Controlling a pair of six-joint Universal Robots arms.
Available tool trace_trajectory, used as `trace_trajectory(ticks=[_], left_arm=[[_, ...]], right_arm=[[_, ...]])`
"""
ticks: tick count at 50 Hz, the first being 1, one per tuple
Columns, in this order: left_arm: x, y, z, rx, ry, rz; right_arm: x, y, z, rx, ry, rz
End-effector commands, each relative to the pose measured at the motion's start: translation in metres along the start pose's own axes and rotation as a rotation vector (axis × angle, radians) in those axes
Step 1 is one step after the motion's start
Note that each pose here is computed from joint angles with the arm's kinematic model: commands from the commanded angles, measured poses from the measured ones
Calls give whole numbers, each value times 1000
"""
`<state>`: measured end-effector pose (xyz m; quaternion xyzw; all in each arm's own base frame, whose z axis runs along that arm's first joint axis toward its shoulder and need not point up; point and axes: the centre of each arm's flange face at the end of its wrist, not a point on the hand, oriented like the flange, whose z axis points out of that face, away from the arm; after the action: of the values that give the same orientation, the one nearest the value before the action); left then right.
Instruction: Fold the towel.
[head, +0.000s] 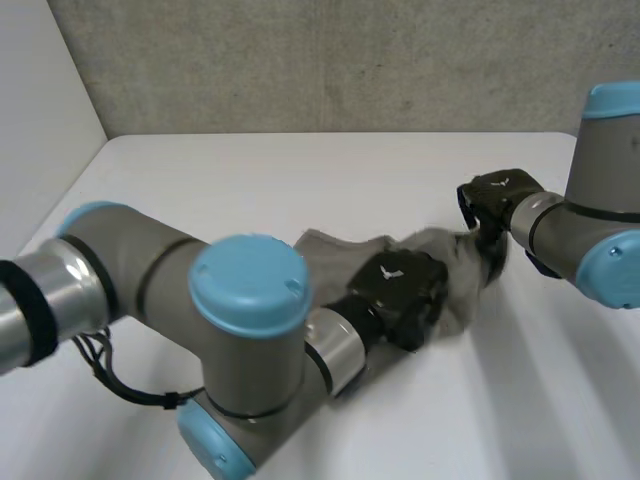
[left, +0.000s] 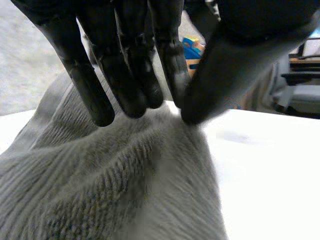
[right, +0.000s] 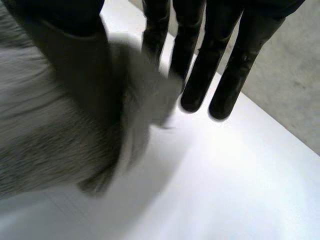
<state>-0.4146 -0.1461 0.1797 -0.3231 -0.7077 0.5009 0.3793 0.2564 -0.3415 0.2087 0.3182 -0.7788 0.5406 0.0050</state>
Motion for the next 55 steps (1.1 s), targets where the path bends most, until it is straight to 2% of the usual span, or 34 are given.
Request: trace_trajectory(ticks=[1,5,7,13,16,20,21,23,25,29,31,33,37,44,55], left_arm=[[13,-9,-8,20,27,8],[9,-30,-15,69,13,12],[-14,-46,-21,101,-44,7],[-47,-64,-33,139,-124,3],[-64,-70,-42,148,-175,-3],[-106,-73,-54,151,-288,-11],[-106,-73,-54,151,-289,-11],[-131,-73,-59,148,-353,-20],[-141,-71,-60,141,-377,-22],[-157,-67,-59,122,-416,0],[-178,-51,-54,61,-446,44],[-185,-45,-51,35,-441,74],[-188,-29,-42,-25,-353,137],[-190,-6,-34,-79,-303,110],[-194,14,-26,-121,-298,95]], right_arm=[[5,-8,-9,71,72,-7],[10,-23,-25,145,100,-10],[15,-35,-39,206,124,-14],[14,-48,-61,261,109,-26],[5,-53,-75,288,63,-42],[-18,-51,-89,283,-49,-75],[-18,-51,-89,283,-50,-75],[-43,-50,-99,271,-142,-114],[-57,-50,-105,268,-187,-137],[-82,-47,-114,269,-258,-188],[-103,-41,-119,269,-314,-235],[-114,-37,-121,270,-340,-257],[-147,-25,-121,288,-412,-319],[-183,2,-103,304,-446,-389],[-203,31,-76,235,-406,-454]])
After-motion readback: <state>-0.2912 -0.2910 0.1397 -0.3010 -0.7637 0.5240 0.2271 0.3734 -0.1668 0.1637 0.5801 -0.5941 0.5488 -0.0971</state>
